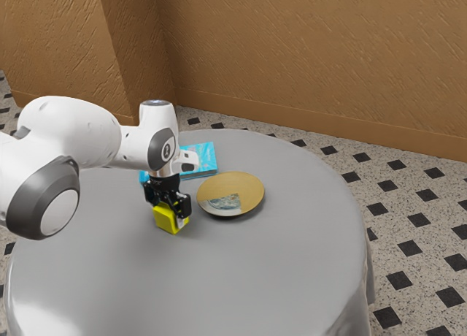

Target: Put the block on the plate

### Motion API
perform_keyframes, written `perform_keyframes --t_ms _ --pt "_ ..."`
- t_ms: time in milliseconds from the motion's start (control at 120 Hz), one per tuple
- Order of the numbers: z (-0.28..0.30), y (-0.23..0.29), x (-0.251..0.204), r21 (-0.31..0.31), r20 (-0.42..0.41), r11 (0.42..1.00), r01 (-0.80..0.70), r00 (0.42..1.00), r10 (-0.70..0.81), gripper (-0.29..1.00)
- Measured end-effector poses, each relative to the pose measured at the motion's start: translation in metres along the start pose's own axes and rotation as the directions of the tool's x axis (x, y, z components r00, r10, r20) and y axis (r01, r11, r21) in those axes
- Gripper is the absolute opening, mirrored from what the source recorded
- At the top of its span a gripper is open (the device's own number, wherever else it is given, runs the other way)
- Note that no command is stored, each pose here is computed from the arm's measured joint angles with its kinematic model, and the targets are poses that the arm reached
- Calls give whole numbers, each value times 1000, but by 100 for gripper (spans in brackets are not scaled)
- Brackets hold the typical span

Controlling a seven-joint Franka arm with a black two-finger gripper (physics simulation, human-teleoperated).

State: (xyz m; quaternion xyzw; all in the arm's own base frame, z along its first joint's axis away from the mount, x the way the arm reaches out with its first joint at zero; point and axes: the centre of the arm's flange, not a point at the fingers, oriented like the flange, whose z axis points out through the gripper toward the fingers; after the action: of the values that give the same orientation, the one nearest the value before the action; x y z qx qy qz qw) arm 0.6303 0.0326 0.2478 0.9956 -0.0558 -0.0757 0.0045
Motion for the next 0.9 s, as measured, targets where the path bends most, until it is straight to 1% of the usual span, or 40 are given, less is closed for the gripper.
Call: perform_keyframes --t_ms 92,400,500,650,900 --pt "-1 0 0 -2 -4 1000 1 1000 -1 50" --pt "-7 0 0 5 -12 1000 -4 1000 4 46" --pt "-36 0 -1 -1 -54 1000 -14 998 14 44" --pt "-96 -2 -11 11 -126 999 -44 991 45 42" --pt "-133 -3 -12 50 -156 997 -60 985 67 39"
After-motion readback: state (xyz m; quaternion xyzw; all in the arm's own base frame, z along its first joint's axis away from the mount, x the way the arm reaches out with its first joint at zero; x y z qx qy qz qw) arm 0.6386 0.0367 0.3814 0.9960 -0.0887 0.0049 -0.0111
